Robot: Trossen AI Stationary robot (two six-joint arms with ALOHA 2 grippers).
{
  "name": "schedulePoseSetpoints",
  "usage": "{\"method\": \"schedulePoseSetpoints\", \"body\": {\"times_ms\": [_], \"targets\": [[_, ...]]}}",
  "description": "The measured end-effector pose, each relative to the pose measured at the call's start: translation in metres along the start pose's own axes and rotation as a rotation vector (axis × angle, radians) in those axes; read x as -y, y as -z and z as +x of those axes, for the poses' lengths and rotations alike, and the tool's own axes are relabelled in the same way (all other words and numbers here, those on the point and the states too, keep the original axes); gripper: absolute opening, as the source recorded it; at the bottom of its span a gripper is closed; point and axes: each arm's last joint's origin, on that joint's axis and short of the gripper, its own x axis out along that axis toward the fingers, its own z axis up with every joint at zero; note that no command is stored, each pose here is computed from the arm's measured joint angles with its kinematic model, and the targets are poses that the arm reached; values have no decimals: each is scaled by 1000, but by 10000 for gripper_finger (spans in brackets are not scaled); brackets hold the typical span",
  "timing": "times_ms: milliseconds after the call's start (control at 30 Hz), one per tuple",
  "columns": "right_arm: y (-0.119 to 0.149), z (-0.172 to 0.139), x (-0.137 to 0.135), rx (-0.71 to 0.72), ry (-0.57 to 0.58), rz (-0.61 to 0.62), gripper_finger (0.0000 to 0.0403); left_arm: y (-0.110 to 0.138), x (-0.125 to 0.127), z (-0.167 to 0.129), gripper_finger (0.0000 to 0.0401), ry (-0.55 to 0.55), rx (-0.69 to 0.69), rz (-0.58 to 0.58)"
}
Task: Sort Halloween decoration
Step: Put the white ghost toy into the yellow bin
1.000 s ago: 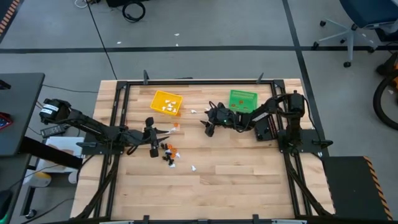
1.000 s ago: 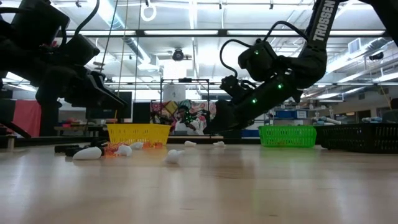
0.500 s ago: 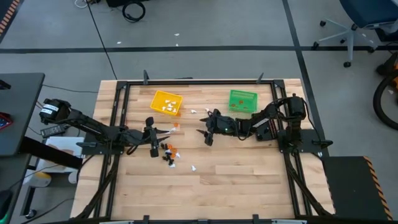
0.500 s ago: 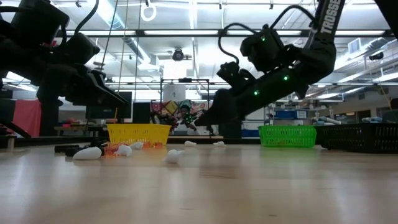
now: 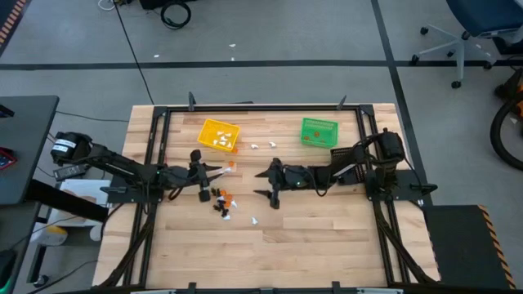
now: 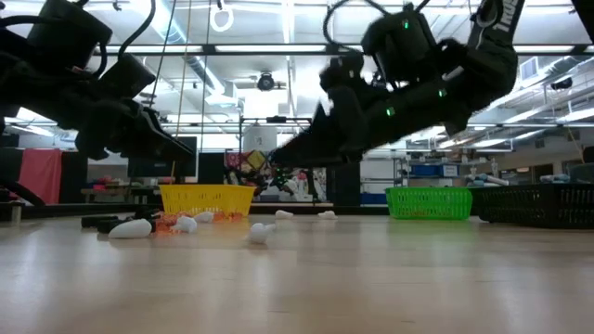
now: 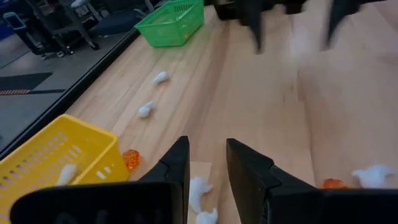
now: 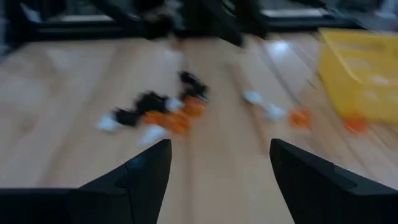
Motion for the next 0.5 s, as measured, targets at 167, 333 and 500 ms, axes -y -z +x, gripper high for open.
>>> {"method": "schedulePoseSetpoints", "body": {"times_ms": [167,333,500], "targets": [[-11,8,-27,-4,-78,-60,276,0,1,0,82,40,6,-33],[9,29,-61,-41,-195,-92,273,-3,3,0,82,108,29,-63],[21,40,-76,-24,-228,-84,273,-3,3,0,82,113,34,-112]]}}
